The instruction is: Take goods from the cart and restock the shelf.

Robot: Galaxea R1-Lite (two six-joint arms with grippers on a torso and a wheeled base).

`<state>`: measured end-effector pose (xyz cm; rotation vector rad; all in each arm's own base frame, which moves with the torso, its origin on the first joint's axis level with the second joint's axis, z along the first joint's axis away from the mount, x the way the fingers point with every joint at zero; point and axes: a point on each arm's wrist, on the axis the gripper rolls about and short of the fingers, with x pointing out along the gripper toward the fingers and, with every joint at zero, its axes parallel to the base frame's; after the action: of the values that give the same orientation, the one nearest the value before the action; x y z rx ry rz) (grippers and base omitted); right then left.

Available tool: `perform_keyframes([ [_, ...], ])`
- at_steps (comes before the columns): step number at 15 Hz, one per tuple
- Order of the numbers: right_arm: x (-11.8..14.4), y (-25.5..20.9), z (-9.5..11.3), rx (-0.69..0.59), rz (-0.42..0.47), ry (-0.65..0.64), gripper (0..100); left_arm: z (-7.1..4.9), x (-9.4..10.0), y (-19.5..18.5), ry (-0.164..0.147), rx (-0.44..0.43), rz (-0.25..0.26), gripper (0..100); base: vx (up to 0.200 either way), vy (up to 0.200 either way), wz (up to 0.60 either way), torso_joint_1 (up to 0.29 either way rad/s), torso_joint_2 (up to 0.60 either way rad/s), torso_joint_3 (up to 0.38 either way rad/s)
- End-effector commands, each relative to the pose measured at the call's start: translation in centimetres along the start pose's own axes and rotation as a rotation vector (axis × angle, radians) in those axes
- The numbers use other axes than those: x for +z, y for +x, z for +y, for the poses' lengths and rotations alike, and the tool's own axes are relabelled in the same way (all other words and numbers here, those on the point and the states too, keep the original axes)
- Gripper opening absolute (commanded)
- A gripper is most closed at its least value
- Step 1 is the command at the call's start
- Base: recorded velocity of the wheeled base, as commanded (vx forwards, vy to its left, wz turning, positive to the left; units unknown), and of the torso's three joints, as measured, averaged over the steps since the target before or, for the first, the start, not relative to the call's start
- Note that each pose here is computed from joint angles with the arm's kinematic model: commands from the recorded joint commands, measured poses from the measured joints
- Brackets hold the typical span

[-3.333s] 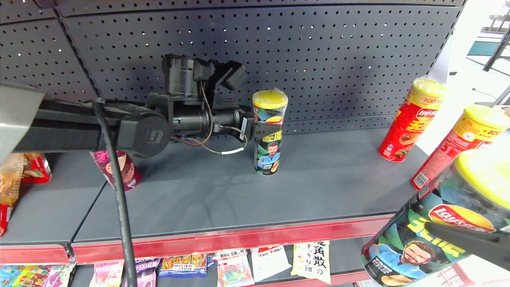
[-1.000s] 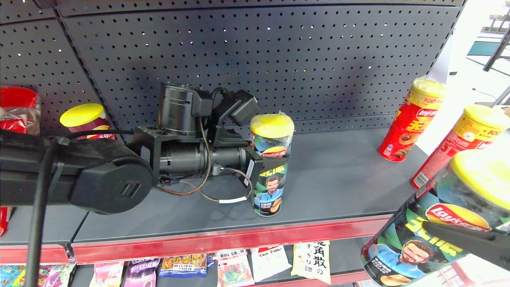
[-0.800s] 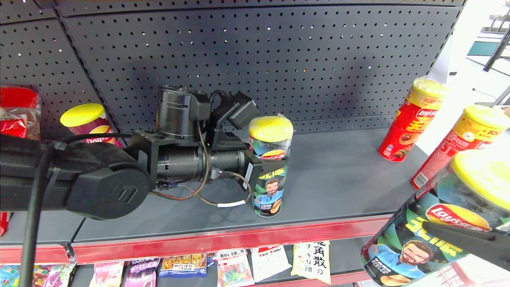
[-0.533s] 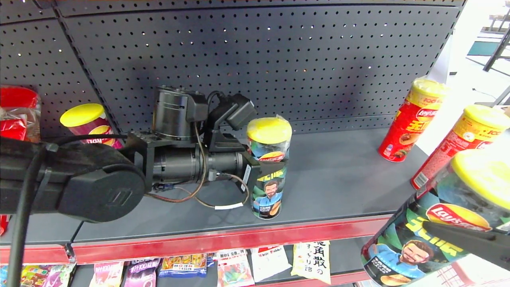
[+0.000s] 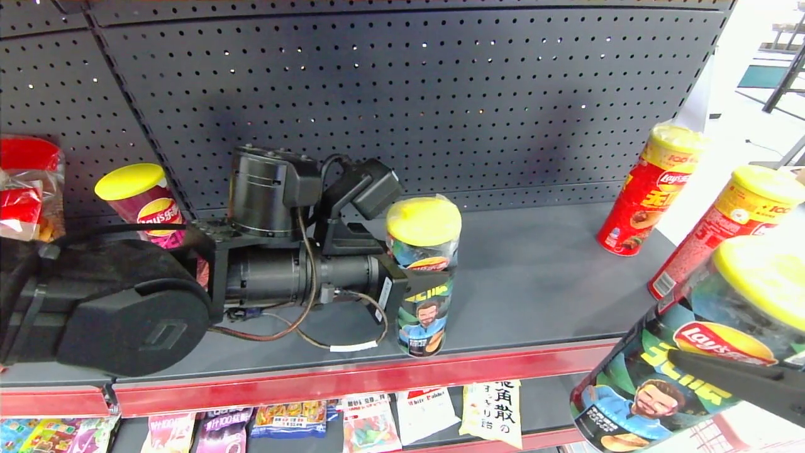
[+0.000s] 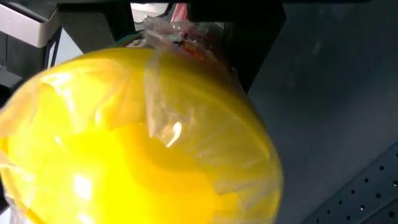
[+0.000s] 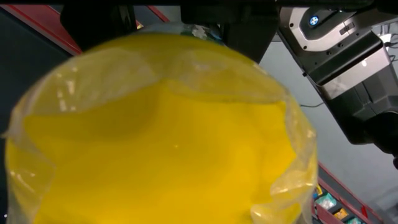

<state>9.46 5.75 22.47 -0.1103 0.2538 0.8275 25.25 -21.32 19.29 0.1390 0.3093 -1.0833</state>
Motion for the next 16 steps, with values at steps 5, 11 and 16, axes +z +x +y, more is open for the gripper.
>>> perform_keyframes([
  [5, 0.0, 0.2, -0.1, 0.002, 0.007, 0.002, 0, -0.1, -0.2, 0.0, -0.011, 0.001, 0.008, 100, 0.000, 0.000, 0.00, 0.000, 0.00, 0.000],
  [11, 3.0, 3.7, -1.6, -0.001, 0.029, 0.010, 0, -0.2, -1.0, -0.8, -0.020, 0.009, 0.026, 100, 0.000, 0.000, 0.00, 0.000, 0.00, 0.000],
  [16, 5.4, 8.8, -3.7, 0.005, 0.067, 0.024, 0, -0.5, -2.2, -4.4, -0.040, 0.065, 0.040, 100, 0.000, 0.000, 0.00, 0.000, 0.00, 0.000],
])
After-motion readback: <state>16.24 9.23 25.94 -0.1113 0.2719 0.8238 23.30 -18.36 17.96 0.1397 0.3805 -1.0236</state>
